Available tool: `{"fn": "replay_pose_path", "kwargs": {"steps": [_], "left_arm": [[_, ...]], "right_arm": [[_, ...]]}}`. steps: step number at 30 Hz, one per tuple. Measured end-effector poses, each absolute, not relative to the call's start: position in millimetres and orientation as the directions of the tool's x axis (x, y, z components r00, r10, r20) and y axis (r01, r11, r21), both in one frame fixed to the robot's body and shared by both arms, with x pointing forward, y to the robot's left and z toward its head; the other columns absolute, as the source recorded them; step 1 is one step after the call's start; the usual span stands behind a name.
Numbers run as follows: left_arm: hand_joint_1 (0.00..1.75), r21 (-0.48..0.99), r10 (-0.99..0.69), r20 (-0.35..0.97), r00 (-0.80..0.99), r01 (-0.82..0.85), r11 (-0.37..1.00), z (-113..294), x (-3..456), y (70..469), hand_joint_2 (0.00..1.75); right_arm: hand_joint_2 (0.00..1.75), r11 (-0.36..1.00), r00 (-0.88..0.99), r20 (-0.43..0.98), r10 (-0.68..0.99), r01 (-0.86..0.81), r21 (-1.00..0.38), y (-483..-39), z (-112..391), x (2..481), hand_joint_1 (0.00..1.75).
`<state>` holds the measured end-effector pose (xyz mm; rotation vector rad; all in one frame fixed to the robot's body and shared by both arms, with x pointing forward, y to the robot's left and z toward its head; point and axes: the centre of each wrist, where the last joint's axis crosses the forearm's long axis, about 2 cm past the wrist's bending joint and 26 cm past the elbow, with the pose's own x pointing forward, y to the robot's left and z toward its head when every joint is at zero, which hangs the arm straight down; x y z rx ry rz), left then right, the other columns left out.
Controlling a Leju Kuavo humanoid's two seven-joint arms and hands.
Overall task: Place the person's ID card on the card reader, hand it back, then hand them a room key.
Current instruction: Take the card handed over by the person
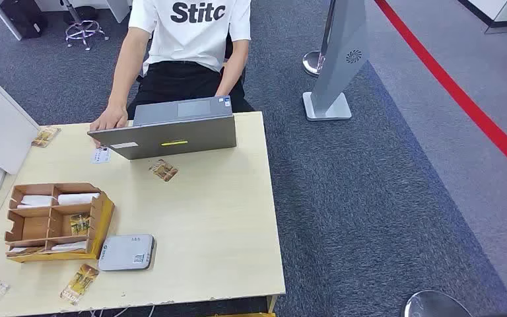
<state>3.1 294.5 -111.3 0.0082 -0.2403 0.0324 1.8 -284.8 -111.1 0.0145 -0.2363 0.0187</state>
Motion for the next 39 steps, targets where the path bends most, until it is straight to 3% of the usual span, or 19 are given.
{"fn": "replay_pose_path", "kwargs": {"steps": [10, 11, 14, 15, 19, 23, 25, 26, 27, 28, 29, 30, 32, 39], "left_arm": [[0.00, 0.005, 0.031, 0.238, 0.971, -0.033, 0.999, -111.3, 3.1, 294.7, 1.75], [0.44, 0.005, 0.031, 0.238, 0.971, -0.033, 0.999, -111.3, 3.1, 294.7, 1.75], [1.75, 0.005, 0.030, 0.238, 0.971, -0.033, 0.999, -111.3, 3.2, 294.9, 1.75], [1.75, 0.005, 0.030, 0.238, 0.971, -0.033, 0.999, -111.3, 3.1, 295.0, 1.75], [1.75, 0.006, 0.030, 0.238, 0.971, -0.032, 0.999, -111.3, 3.1, 295.3, 1.75], [1.75, 0.006, 0.030, 0.238, 0.971, -0.032, 0.999, -111.2, 3.2, 295.3, 1.75], [1.75, 0.006, 0.030, 0.238, 0.971, -0.032, 0.999, -111.3, 3.1, 295.3, 0.87], [1.75, 0.006, 0.030, 0.238, 0.971, -0.032, 0.999, -111.3, 3.1, 295.3, 0.87], [1.74, 0.006, 0.030, 0.238, 0.971, -0.032, 0.999, -111.3, 3.1, 295.3, 0.87], [1.74, 0.006, 0.030, 0.238, 0.971, -0.032, 0.999, -111.3, 3.1, 295.4, 1.31], [1.32, 0.006, 0.030, 0.238, 0.971, -0.032, 0.999, -111.3, 3.1, 295.4, 1.75], [0.89, 0.006, 0.030, 0.238, 0.971, -0.032, 0.999, -111.3, 3.1, 295.4, 1.75], [0.02, 0.006, 0.030, 0.239, 0.971, -0.032, 0.999, -111.2, 3.2, 295.4, 1.75], [0.00, 0.015, 0.053, 0.266, 0.962, -0.059, 0.998, -110.9, 8.9, 302.8, 1.75]], "right_arm": [[1.75, 1.000, 0.972, 0.234, 0.017, -0.020, 0.012, -284.8, -111.1, 1.7, 0.00], [1.31, 1.000, 0.972, 0.234, 0.017, -0.020, 0.012, -284.8, -111.1, 1.7, 0.00], [0.00, 1.000, 0.972, 0.234, 0.017, -0.020, 0.012, -284.8, -111.1, 1.7, 1.29], [0.00, 1.000, 0.972, 0.234, 0.017, -0.020, 0.012, -284.8, -111.1, 1.7, 1.72], [0.00, 1.000, 0.972, 0.234, 0.017, -0.020, 0.012, -284.9, -111.1, 1.7, 1.74], [0.00, 1.000, 0.972, 0.234, 0.016, -0.020, 0.012, -285.1, -111.1, 1.7, 1.56], [0.00, 1.000, 0.972, 0.234, 0.016, -0.020, 0.012, -285.1, -111.1, 1.6, 1.58], [0.00, 1.000, 0.972, 0.234, 0.016, -0.020, 0.012, -285.1, -111.1, 1.6, 1.58], [0.44, 1.000, 0.972, 0.234, 0.016, -0.020, 0.012, -285.1, -111.1, 1.6, 1.61], [0.87, 1.000, 0.972, 0.234, 0.016, -0.020, 0.012, -285.1, -111.1, 1.6, 1.61], [1.31, 1.000, 0.972, 0.234, 0.016, -0.020, 0.012, -285.1, -111.1, 1.6, 1.26], [1.75, 1.000, 0.972, 0.234, 0.016, -0.020, 0.012, -285.1, -111.1, 1.6, 0.86], [1.75, 1.000, 0.972, 0.234, 0.016, -0.019, 0.012, -285.1, -111.1, 1.6, 0.04], [1.75, 1.000, 0.971, 0.238, -0.004, 0.002, 0.008, -284.6, -111.2, 4.2, 0.00]]}}
